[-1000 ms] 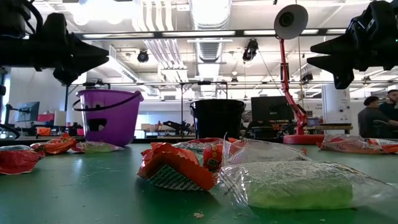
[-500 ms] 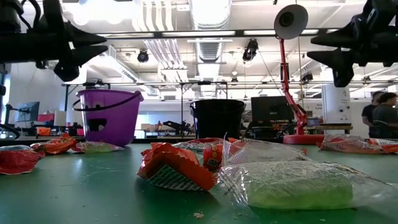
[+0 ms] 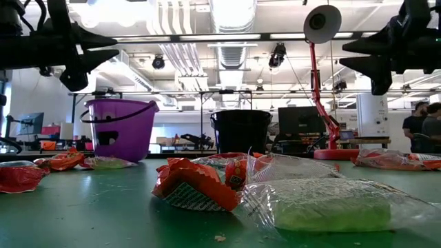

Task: Sort candy
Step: Put the red candy into the green bucket

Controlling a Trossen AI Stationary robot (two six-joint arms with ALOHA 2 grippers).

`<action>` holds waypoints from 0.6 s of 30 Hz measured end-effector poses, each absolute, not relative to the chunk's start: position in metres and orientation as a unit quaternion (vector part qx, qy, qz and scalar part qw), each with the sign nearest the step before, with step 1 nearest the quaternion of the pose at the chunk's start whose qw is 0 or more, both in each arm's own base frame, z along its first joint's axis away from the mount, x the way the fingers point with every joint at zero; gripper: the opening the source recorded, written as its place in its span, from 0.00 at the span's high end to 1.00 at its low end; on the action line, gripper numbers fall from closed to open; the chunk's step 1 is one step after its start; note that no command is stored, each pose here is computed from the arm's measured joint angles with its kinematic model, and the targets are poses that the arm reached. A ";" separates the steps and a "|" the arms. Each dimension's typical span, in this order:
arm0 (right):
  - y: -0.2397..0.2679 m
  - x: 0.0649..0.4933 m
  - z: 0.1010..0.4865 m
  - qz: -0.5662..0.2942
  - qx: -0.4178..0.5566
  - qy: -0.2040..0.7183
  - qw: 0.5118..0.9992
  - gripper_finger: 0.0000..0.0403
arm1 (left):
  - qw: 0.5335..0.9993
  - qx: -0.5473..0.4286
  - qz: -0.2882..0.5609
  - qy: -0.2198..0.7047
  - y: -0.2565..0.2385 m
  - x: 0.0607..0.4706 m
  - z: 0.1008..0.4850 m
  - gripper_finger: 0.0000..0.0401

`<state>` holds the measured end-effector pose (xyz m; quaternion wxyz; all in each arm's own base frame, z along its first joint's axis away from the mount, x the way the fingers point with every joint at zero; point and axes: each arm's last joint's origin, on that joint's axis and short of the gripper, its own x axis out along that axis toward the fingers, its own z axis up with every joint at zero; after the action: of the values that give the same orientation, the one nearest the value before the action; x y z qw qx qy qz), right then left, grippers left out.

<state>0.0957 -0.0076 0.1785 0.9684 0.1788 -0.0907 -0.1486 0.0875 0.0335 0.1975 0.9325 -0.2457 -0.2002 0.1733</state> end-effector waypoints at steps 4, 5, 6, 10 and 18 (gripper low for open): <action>-0.010 0.094 0.180 -0.196 0.183 -0.109 0.957 0.62 | 0.919 -0.282 0.172 -0.213 0.034 0.087 0.198 0.76; -0.011 0.094 0.181 -0.203 0.184 -0.114 0.955 0.62 | 0.916 -0.290 0.174 -0.217 0.034 0.087 0.198 0.76; -0.011 0.094 0.182 -0.209 0.185 -0.118 0.953 0.62 | 0.914 -0.294 0.173 -0.219 0.034 0.087 0.199 0.76; -0.012 0.093 0.184 -0.216 0.191 -0.130 0.949 0.62 | 0.910 -0.303 0.178 -0.221 0.035 0.087 0.198 0.76; -0.012 0.090 0.200 -0.219 0.216 -0.100 0.946 0.54 | 0.905 -0.304 0.192 -0.228 0.036 0.087 0.199 0.76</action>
<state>0.0897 -0.0117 0.1996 0.9464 0.2156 -0.1004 -0.2187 0.0870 0.0355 0.1987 0.9051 -0.3035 -0.2281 0.1917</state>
